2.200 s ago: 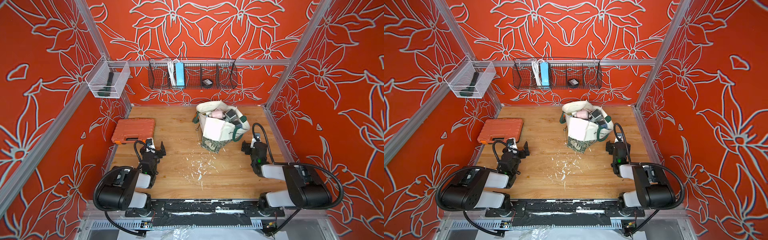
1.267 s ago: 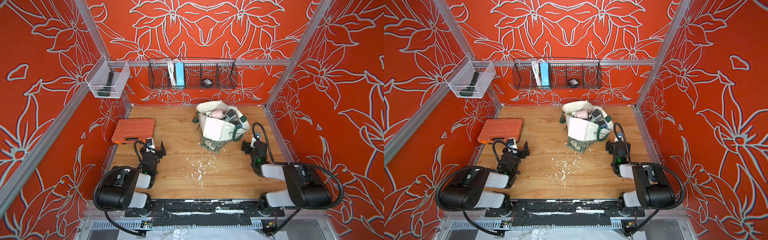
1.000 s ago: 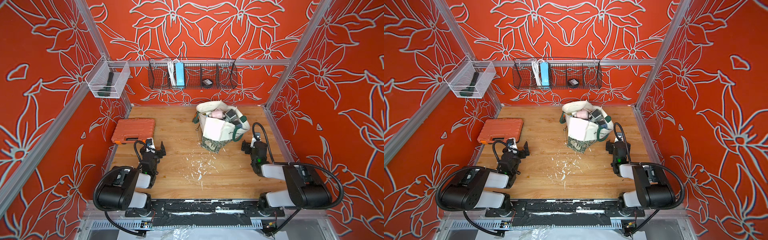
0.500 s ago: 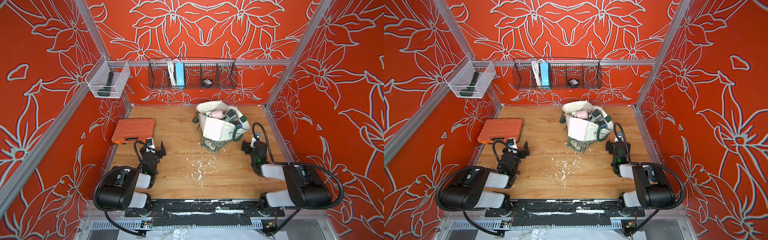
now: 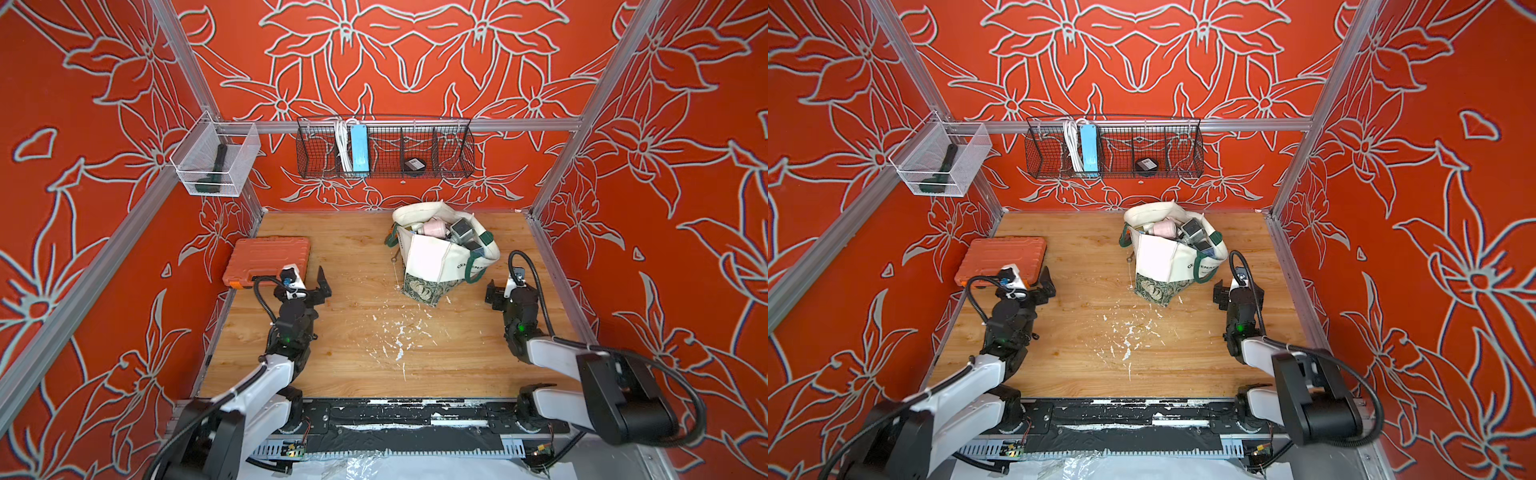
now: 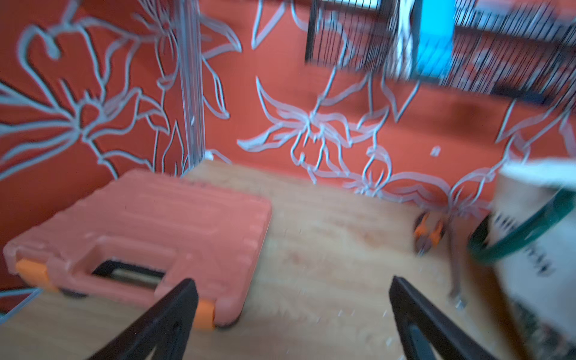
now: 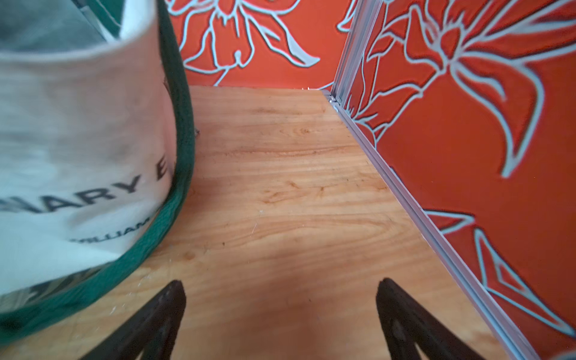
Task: Take out the pencil sharpeners from the tote bags
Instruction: Move the canvas bag to the center of the board, then pick up the pencil sharpener from the canvas bag.
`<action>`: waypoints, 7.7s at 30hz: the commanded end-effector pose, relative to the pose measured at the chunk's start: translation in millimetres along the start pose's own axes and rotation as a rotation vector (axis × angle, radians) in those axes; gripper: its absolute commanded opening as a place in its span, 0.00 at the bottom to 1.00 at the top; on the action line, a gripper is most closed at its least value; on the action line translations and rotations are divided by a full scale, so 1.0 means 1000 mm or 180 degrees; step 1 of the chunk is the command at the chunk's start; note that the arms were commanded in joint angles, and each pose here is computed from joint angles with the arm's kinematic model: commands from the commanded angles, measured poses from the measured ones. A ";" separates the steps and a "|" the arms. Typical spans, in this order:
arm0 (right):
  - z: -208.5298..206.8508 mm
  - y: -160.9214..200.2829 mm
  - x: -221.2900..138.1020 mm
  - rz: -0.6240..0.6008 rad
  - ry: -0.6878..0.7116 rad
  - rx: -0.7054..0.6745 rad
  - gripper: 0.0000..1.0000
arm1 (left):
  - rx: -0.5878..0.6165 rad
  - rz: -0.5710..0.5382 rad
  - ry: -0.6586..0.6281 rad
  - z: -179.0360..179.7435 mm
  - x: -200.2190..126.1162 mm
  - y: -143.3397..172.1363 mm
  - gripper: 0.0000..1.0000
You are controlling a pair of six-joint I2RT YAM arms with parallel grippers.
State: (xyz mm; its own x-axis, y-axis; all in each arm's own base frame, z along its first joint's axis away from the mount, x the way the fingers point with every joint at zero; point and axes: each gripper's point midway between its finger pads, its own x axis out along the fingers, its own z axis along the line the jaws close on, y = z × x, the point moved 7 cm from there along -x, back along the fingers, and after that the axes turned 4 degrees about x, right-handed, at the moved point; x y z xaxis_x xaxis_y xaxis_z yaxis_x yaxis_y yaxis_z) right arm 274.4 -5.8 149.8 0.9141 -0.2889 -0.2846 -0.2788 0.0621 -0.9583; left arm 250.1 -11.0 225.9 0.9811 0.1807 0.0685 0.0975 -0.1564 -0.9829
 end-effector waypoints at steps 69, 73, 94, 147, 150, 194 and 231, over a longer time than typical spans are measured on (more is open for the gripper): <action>0.055 -0.074 0.027 0.2765 -0.1213 0.0873 0.00 | -0.0018 0.3273 0.1632 -0.258 0.217 0.027 0.74; 0.056 -0.072 0.027 0.2789 -0.1235 0.0869 0.00 | 0.0045 0.3339 0.1602 -0.256 0.213 0.036 0.60; 0.131 -0.055 -0.053 0.2992 -0.2161 0.0360 0.00 | -0.0359 0.2920 0.0854 -0.066 0.083 -0.022 0.00; 0.304 -0.161 -0.166 0.0636 -0.4675 -0.2592 0.70 | -0.0744 0.2259 0.1167 -0.017 0.092 -0.056 0.00; 0.319 -0.152 -0.170 0.0591 -0.4639 -0.2911 0.78 | -0.0742 0.2262 0.1168 -0.017 0.090 -0.053 0.00; 0.390 -0.145 -0.151 0.0914 -0.3735 -0.3101 0.25 | -0.0815 0.2278 0.1012 -0.004 0.076 -0.045 0.00; 0.206 -0.220 0.019 0.1043 -0.2218 0.0215 0.16 | -0.0785 0.2276 0.0857 0.002 0.070 -0.040 0.00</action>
State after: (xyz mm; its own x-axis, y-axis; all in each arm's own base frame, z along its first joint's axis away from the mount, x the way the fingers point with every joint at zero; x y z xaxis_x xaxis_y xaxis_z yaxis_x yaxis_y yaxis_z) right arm 391.2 168.6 357.0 0.7205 0.4262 -0.5471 -0.6122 0.0202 -0.7905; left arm 316.2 8.4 250.1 0.7754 -0.2891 -0.5614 -0.6315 -0.3623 -0.6856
